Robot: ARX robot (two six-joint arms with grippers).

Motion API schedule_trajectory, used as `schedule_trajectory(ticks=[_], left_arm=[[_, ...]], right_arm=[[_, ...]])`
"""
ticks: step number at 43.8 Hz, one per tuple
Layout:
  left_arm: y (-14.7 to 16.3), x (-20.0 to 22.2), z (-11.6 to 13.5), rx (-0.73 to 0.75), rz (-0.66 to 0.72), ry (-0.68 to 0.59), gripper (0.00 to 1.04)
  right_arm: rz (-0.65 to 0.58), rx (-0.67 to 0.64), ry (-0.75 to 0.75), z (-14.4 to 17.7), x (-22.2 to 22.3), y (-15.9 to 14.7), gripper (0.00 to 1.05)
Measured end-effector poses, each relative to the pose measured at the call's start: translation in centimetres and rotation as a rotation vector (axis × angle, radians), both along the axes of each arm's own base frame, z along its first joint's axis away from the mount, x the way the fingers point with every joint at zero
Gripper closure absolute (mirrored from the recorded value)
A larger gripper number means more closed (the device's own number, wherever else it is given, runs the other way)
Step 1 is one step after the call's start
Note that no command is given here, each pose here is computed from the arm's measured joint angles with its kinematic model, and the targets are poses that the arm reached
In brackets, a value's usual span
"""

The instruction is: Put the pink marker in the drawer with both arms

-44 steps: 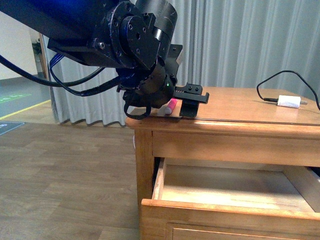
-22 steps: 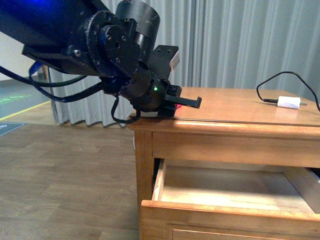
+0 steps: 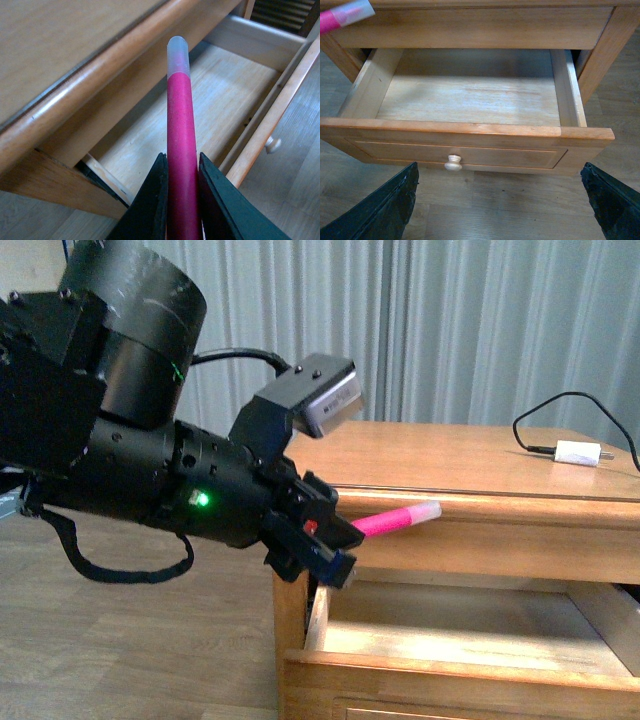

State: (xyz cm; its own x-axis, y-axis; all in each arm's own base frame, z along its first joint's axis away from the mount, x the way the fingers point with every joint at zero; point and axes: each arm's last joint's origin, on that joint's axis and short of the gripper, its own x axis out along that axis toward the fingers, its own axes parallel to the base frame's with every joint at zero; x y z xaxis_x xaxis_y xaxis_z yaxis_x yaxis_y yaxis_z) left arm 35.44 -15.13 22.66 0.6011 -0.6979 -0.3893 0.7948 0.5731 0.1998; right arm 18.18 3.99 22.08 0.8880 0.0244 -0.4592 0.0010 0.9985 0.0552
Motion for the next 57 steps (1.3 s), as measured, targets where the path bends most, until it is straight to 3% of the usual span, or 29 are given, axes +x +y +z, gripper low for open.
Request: schedule_trajectory(ticks=[17, 25, 31, 36, 46, 57], left_arm=[[-2.8, 1.6, -4.5, 0.11, 0.031, 0.041, 0.9], [-4.3, 2.1, -5.0, 0.106, 0.07, 0.013, 0.89], [-4.6, 2.3, -4.9, 0.086, 0.095, 0.004, 0.71], [-4.1, 2.4, -4.5, 0.063, 0.164, 0.005, 0.49], [0.9, 0.8, -1.9, -0.08, 0.402, 0.03, 0.05], [6.7, -4.9, 1.9, -0.243, 0.492, 0.001, 0.06]], right_arm=[[0.0, 0.0, 0.0, 0.0, 0.0, 0.0, 0.08], [0.0, 0.0, 0.0, 0.0, 0.0, 0.0, 0.08], [0.0, 0.0, 0.0, 0.0, 0.0, 0.0, 0.08], [0.0, 0.0, 0.0, 0.0, 0.0, 0.0, 0.08], [0.0, 0.0, 0.0, 0.0, 0.0, 0.0, 0.08], [0.0, 0.0, 0.0, 0.0, 0.0, 0.0, 0.08]])
